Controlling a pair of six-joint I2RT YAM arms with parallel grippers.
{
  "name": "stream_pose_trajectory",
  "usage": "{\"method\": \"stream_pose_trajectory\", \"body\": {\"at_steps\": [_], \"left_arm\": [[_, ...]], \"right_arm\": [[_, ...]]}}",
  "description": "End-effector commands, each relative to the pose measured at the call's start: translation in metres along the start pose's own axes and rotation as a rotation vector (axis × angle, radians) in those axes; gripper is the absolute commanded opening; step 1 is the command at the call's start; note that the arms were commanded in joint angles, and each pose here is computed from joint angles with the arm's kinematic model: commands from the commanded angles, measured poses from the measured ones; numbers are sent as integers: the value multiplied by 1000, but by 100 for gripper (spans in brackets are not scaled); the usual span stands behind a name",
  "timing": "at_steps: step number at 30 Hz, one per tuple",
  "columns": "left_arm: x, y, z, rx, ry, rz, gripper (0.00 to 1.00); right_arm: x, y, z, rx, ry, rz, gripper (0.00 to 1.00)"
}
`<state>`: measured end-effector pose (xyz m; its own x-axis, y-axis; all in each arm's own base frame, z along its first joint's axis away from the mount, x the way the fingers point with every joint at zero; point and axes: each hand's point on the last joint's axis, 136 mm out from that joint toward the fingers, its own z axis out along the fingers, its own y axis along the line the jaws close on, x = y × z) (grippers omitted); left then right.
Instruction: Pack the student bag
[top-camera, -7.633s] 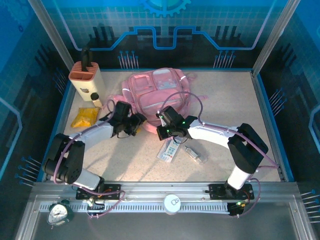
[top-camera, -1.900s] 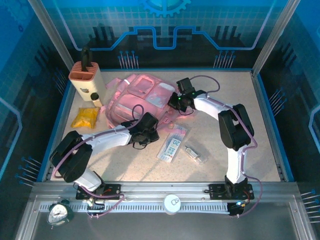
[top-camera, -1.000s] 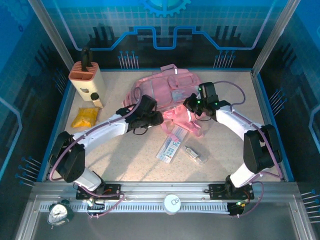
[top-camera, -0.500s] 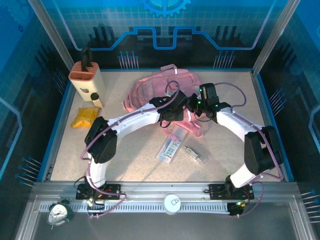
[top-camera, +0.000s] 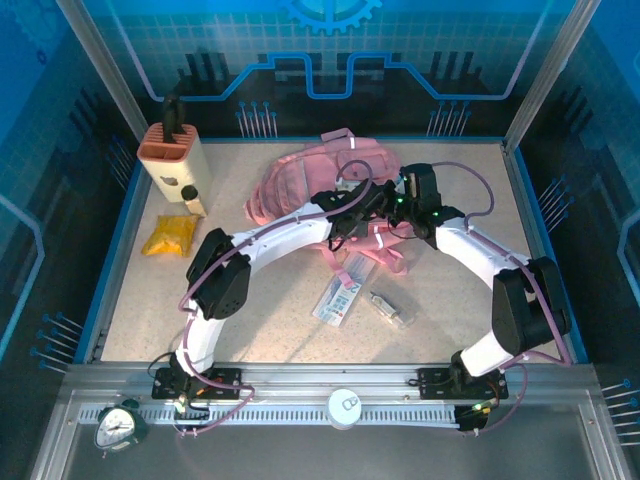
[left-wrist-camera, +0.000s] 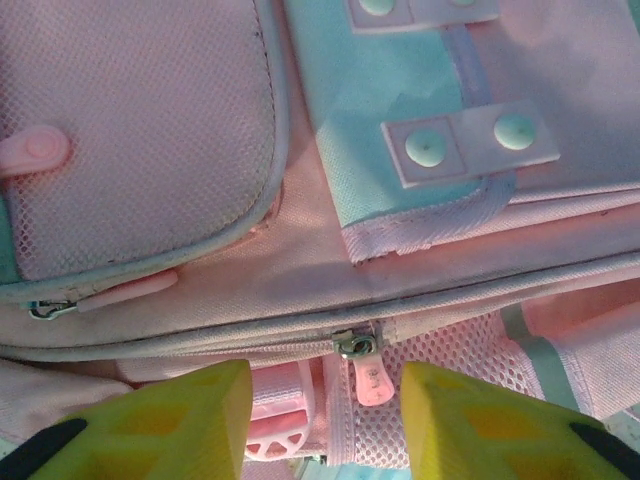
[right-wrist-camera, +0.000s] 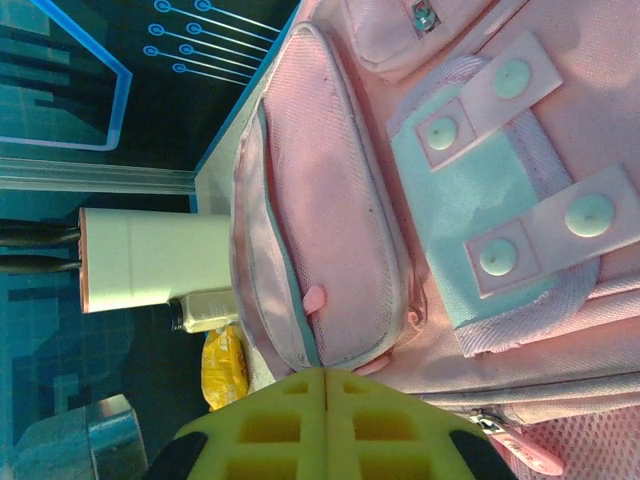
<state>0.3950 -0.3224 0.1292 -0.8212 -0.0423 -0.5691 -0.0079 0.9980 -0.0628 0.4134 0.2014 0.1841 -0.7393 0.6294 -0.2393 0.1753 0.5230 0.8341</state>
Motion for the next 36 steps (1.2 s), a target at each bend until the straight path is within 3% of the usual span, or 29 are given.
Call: {"method": "stream_pose_trajectory", "body": {"at_steps": [1,5,10,16,26,36], "left_arm": [[6,4,2,-39,12,15,43],[13,14,-3,-50,18,1,43],[14,26,-8,-41,4,-42,42],[16,30,-5,-34,20,-76,42],[15,29,-5,-33,27,-88,42],[16,35,-7,-46,30,-100,43]], "right_arm": [[0,-3,-5,-6,8,16,0],[10,-35,-3,97,39,44,1],[26,-63,11,141,92,102,33],[31,-82,36,176,122,159,49],[33,-104,54,229,114,230,54],[51,-98,30,282,91,218,62]]}}
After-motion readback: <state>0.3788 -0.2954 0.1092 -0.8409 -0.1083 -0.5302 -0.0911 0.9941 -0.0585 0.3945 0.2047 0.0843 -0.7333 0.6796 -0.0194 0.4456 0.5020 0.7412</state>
